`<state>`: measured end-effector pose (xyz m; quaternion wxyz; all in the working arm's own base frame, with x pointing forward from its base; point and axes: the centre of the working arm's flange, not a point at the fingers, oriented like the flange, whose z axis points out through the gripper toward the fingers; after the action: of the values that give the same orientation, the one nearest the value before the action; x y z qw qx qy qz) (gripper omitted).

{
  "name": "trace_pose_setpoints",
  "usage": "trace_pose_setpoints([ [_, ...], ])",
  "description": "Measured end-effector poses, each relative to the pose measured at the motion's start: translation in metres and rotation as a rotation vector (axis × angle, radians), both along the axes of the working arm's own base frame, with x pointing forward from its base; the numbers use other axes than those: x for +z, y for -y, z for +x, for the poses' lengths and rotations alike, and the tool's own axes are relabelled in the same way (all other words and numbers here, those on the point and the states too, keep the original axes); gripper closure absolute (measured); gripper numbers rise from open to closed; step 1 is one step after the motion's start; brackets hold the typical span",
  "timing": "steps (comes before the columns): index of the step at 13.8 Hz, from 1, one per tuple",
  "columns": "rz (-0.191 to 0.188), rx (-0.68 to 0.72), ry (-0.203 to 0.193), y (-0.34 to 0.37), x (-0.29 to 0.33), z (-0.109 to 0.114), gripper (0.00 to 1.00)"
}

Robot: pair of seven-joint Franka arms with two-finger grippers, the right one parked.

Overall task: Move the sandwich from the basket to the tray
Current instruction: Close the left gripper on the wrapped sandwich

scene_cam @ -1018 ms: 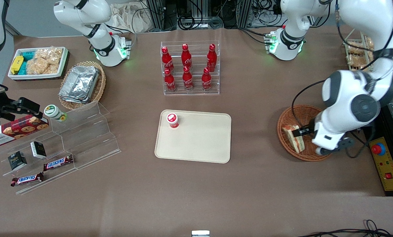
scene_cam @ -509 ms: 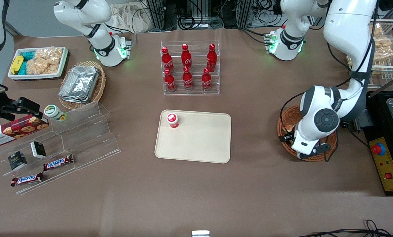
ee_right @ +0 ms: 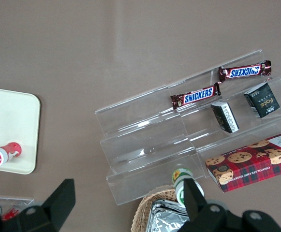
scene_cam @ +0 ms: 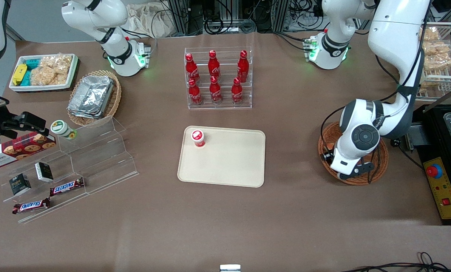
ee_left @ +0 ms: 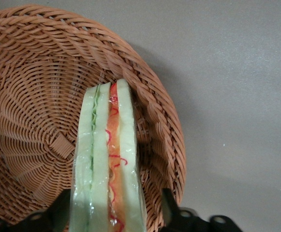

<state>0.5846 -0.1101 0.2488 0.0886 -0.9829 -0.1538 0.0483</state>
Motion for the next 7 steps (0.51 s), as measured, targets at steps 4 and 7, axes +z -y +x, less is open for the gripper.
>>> trace_pose_setpoints([
  [4, -0.002, 0.001, 0.015, 0.000, 0.008, 0.002, 0.66],
  [7, 0.001, 0.005, 0.051, 0.000, 0.050, 0.008, 0.75],
])
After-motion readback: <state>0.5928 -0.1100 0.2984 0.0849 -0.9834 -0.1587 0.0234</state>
